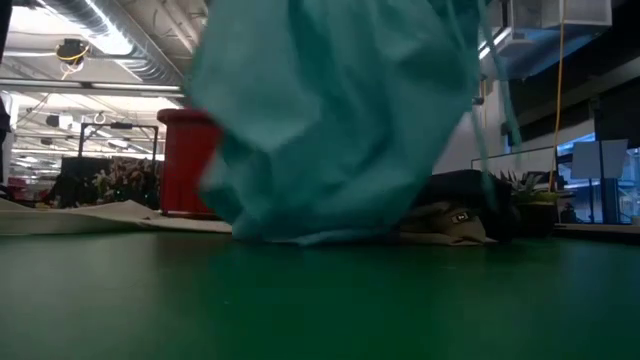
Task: Fold Laundry from Bin
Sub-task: Remove the light blue shorts from the red laundry bin
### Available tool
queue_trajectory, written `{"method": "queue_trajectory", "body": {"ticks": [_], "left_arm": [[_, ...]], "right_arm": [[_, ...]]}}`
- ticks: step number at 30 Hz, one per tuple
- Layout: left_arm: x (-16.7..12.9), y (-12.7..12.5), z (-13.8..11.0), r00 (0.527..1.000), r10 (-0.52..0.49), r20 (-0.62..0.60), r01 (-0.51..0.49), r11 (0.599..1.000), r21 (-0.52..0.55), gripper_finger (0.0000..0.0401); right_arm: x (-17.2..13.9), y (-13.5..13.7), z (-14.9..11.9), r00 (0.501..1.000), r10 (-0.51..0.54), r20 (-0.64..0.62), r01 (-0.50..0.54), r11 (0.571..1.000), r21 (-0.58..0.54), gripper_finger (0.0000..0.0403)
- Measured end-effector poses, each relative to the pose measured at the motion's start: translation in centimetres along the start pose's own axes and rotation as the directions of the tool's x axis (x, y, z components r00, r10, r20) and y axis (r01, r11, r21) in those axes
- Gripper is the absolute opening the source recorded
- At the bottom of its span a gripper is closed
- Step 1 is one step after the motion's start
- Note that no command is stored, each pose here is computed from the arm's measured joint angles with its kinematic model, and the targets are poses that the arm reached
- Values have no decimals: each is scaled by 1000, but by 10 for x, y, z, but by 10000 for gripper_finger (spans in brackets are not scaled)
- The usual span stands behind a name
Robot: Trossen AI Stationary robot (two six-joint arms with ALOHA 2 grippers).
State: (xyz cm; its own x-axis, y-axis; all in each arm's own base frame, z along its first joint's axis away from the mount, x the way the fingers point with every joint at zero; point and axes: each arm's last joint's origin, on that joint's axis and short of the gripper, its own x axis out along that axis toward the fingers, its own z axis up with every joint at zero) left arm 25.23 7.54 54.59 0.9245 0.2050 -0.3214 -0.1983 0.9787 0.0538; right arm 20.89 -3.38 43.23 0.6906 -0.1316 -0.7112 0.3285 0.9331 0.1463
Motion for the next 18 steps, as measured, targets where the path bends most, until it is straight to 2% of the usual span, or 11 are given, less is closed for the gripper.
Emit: {"method": "queue_trajectory", "body": {"ticks": [6, 9, 13, 18], "left_arm": [[16, 2, -28, 965, 65, -256, -67, 998, 2, 0], [28, 1, -38, 947, 58, -315, -61, 998, 0, 5], [38, 2, -48, 928, 72, -365, -85, 996, -19, 46], [48, 5, -59, 895, 163, -416, -168, 985, 24, 118]], "right_arm": [[-13, -4, -2, 993, -115, -25, 117, 984, 134, 3], [-13, -5, -2, 990, -141, -22, 143, 974, 176, 5], [-11, -5, -2, 987, -157, -24, 159, 970, 186, 3], [-4, -4, 0, 985, -166, -44, 171, 962, 211, 4]]}}
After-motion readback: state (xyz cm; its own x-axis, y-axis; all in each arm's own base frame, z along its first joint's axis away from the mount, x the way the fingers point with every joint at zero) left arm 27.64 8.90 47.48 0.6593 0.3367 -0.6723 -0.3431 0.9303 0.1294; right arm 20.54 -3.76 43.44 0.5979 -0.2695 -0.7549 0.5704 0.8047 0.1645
